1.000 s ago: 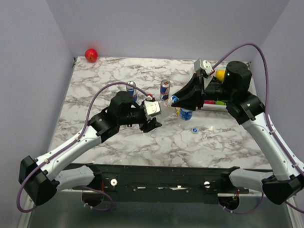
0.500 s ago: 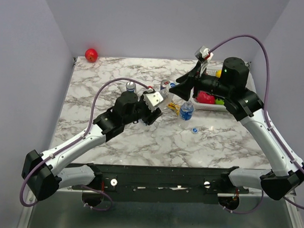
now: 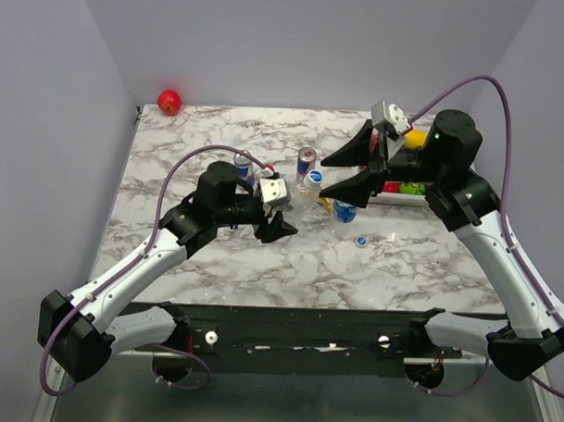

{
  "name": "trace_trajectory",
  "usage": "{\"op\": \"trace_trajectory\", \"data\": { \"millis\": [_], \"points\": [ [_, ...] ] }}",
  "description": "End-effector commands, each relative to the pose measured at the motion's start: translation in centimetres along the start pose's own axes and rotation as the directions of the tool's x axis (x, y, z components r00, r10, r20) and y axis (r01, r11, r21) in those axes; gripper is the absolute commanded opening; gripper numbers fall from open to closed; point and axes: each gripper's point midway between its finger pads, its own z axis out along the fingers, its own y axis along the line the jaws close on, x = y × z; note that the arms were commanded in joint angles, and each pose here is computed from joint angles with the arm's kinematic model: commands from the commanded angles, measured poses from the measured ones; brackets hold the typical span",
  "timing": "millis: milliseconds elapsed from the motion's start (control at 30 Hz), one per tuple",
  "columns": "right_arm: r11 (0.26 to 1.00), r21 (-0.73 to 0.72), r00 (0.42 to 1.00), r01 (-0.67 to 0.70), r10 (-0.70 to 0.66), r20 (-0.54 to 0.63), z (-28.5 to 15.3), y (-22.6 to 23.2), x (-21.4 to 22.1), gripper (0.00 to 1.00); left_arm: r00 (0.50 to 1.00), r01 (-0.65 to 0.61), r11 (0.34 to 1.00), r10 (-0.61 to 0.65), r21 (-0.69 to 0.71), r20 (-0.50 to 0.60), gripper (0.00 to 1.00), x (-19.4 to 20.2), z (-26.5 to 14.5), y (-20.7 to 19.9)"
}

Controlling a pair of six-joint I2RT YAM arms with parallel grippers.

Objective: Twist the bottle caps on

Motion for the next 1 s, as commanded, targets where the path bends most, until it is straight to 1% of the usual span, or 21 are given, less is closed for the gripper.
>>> {"op": "trace_trajectory", "data": {
  "millis": [0, 100, 200, 267, 333, 633, 967],
  "points": [
    [0.997, -0.081, 1.000, -0.011, 0.011, -0.001, 0.7, 0.2, 0.7, 0.72, 0.999, -0.038, 0.996, 0.037, 0.079, 0.025, 0.00, -1.0, -0.3, -1.4],
    [0.997, -0.075, 1.000, -0.024, 0.024, 0.000, 0.9, -0.2, 0.8, 0.70, 0.999, -0.049, 0.996, 0.047, 0.080, 0.028, 0.00, -1.2, -0.4, -1.5],
    [0.996, -0.080, 0.999, -0.031, 0.032, 0.012, 1.2, -0.3, 0.7, 0.63, 0.999, -0.042, 0.996, 0.040, 0.080, 0.028, 0.00, -1.2, -0.4, -1.5],
    [0.994, -0.089, 0.998, -0.061, 0.062, 0.012, 1.3, -0.2, 0.8, 0.56, 0.999, -0.040, 0.996, 0.037, 0.077, 0.033, 0.00, -1.3, -0.4, -1.4],
    [0.993, -0.094, 0.998, -0.068, 0.069, 0.009, 1.4, -0.1, 1.0, 0.53, 0.999, -0.036, 0.997, 0.033, 0.070, 0.042, 0.00, -1.6, -0.3, -1.3],
    [0.989, -0.104, 0.994, -0.110, 0.109, -0.012, 1.6, 0.3, 2.3, 0.52, 0.998, -0.020, 0.998, 0.016, 0.064, 0.060, 0.00, -2.0, 0.0, -1.0],
    [0.990, -0.064, 0.992, -0.127, 0.128, 0.005, 1.9, -0.6, 2.3, 0.43, 0.998, -0.006, 0.998, 0.003, 0.059, 0.061, 0.00, -1.9, 0.3, -0.7]
  ]
}}
